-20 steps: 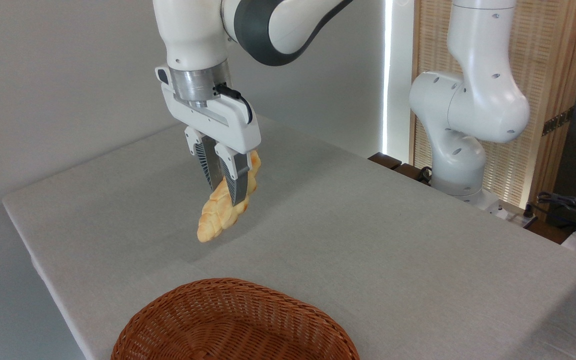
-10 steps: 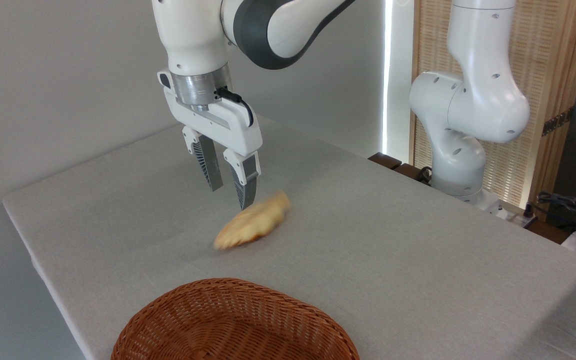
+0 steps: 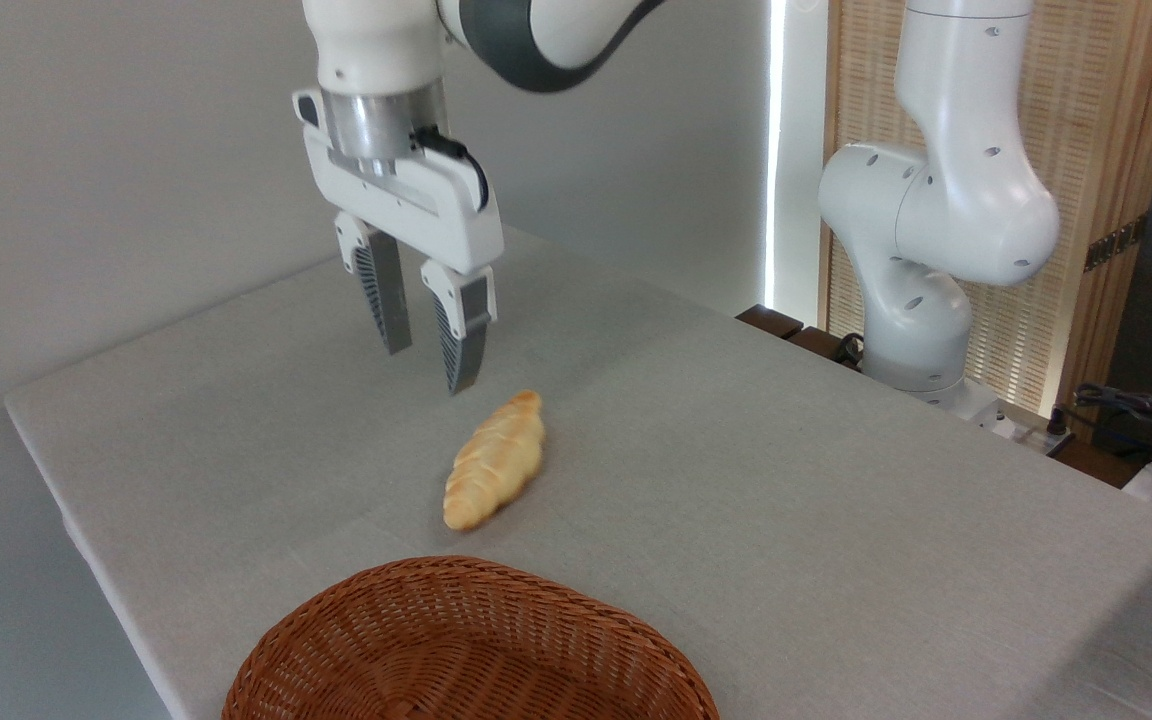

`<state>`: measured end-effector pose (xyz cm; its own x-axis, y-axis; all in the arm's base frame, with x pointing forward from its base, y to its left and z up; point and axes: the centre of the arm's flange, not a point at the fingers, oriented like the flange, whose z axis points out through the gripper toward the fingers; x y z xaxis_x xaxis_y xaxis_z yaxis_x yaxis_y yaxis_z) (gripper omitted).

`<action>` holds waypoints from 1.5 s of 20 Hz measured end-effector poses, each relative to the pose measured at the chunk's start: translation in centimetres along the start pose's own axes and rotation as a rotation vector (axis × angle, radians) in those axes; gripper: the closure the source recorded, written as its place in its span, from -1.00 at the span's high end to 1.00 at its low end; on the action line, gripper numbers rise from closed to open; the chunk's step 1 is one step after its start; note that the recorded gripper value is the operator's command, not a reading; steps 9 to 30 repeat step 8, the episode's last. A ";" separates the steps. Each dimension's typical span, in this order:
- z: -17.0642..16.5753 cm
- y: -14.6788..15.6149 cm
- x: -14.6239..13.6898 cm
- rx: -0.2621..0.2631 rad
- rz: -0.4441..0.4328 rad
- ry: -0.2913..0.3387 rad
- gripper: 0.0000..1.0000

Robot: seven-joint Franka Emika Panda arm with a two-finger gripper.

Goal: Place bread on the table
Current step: 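Raise the open gripper away from the bread roll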

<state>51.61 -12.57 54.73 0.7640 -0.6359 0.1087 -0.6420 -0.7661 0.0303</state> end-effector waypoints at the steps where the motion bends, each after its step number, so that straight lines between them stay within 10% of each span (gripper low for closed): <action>1: -0.6 -0.5 -0.1 0.013 -0.005 0.007 1.00; 30: -2.0 -3.8 -1.6 0.042 -0.062 0.027 1.00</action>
